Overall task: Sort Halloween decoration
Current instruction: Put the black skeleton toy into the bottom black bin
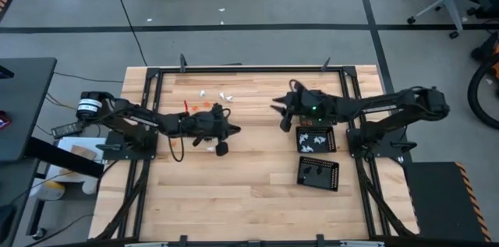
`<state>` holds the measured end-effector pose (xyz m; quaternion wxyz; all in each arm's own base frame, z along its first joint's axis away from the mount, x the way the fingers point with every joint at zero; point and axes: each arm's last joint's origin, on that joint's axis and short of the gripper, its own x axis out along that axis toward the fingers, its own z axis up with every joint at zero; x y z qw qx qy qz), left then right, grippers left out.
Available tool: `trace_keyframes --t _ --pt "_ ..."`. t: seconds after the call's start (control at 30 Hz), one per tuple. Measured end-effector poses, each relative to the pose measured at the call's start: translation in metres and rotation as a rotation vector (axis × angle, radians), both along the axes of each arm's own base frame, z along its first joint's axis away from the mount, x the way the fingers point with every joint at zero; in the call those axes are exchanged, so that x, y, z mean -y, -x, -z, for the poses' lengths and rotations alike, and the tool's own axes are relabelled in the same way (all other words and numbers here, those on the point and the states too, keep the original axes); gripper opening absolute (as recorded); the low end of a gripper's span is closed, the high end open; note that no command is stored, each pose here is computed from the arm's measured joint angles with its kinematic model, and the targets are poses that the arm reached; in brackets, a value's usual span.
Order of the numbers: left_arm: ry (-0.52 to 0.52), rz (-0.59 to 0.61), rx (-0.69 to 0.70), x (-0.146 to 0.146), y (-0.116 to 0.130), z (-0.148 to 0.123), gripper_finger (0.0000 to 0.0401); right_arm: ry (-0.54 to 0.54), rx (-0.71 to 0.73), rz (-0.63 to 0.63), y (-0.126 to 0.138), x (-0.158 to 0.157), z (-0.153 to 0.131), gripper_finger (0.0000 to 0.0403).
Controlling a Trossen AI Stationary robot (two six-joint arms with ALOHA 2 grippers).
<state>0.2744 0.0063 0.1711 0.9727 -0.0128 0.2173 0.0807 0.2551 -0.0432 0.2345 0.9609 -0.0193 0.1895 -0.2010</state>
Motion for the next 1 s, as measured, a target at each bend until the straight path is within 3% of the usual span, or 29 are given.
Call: trace_keyframes --t 0.17,0.33,0.7,1.0 --pt "0.012 0.041 0.044 0.003 -0.028 -0.007 0.0018 0.035 0.062 0.04 0.017 0.001 -0.012 0.0119" --pt "-0.011 0.105 0.091 0.008 -0.075 -0.014 0.0018 0.102 0.092 0.129 0.036 0.005 -0.025 0.0119" --pt "0.056 0.39 0.189 0.02 -0.172 -0.017 0.0018 0.164 0.205 0.268 0.091 0.001 -0.062 0.0119" --pt "0.107 0.512 0.233 0.029 -0.227 -0.003 0.0018 0.148 0.22 0.266 0.095 0.0 -0.064 0.0119"
